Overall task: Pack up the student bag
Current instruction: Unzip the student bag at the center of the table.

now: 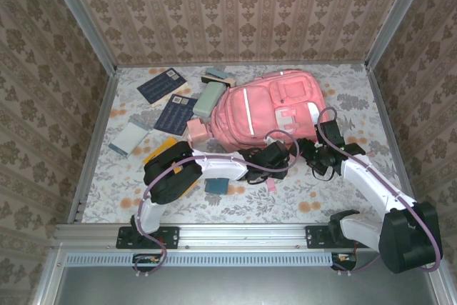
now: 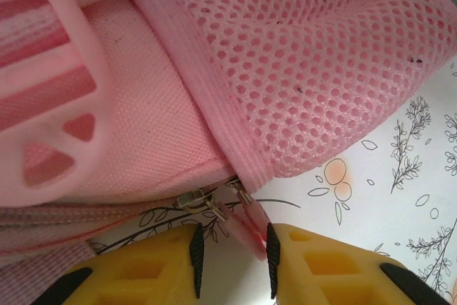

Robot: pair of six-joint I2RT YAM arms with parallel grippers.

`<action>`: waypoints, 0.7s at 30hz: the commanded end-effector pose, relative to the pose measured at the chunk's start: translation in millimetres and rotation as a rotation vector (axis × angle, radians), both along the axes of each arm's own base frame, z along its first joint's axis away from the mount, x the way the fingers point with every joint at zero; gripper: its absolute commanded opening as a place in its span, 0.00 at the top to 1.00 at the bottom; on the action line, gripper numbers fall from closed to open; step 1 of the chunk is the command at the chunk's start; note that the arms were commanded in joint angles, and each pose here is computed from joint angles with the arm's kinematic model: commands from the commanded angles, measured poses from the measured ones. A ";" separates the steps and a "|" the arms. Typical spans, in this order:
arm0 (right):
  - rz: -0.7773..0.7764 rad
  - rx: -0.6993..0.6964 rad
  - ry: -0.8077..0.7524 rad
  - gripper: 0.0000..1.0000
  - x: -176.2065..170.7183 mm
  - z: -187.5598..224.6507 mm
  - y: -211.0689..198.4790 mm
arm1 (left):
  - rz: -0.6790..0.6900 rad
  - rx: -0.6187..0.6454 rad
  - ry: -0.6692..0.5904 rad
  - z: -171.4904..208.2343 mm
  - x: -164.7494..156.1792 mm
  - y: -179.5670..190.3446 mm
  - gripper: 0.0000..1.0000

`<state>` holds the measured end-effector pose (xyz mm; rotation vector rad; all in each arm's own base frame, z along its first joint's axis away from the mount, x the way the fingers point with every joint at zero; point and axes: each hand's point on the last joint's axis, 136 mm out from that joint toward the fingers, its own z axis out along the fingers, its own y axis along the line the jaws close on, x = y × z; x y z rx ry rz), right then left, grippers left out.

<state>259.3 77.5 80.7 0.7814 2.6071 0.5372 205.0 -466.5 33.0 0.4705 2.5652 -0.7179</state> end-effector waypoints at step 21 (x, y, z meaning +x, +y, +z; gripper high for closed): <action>-0.005 -0.011 0.029 0.16 -8.6 -5.7 -3.7 | 0.000 0.120 0.014 -17.5 2.9 -1.7 0.69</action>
